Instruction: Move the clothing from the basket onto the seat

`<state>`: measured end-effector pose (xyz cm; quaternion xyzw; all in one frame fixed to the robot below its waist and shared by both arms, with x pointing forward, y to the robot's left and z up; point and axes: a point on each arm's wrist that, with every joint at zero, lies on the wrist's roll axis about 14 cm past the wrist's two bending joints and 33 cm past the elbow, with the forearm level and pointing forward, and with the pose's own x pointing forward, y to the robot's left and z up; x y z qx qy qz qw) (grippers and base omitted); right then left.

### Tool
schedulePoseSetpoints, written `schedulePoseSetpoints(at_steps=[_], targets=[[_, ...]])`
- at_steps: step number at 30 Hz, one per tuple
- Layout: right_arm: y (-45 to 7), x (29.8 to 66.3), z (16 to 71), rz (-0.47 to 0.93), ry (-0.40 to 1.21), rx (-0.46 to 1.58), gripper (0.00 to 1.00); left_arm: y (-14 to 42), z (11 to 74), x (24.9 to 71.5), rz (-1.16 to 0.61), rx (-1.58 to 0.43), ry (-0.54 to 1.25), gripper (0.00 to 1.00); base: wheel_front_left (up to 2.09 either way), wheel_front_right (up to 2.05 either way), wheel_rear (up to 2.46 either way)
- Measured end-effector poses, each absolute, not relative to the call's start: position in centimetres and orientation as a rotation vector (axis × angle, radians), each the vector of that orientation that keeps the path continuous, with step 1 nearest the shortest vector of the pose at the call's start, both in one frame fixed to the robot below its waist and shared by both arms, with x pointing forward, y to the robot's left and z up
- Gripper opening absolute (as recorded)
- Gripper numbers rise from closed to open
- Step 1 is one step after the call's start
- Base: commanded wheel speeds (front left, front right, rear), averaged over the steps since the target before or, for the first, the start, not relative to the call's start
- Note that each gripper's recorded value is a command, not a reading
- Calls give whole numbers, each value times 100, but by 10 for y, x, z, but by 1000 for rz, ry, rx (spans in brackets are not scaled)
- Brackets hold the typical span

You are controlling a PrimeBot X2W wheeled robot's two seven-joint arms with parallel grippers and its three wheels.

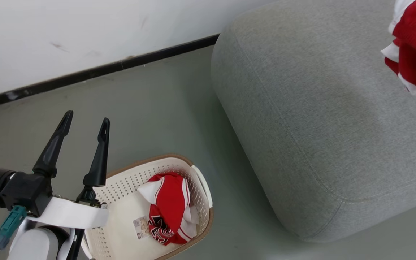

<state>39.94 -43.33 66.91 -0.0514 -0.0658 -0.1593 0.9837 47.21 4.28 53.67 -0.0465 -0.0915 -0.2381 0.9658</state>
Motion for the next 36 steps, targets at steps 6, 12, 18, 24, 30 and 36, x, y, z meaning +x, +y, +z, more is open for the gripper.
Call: schedulePoseSetpoints(at_steps=[6, 12, 18, 24, 30, 36], targets=[[-445, 424, 666, -348, -123, -67, 0, 50, 527, 480, -469, -85, -164, 100, 0, 0, 0], [-453, 445, 642, -375, -70, -34, 0, 60, 516, 487, -450, -77, -135, 100, 0, 0, 0], [-461, 463, 622, -394, -16, -64, 0, 64, 511, 494, -443, -71, -131, 100, 0, 0, 0], [-470, 479, 635, -418, -78, -120, 0, 64, 505, 498, -450, -67, -123, 100, 0, 0, 0], [-472, 488, 597, -431, -5, -124, 0, 63, 493, 500, -456, -67, -89, 100, 0, 0, 0], [-464, 483, 524, -450, 126, -68, 0, 62, 483, 503, -467, -65, -64, 100, 0, 0, 0]])
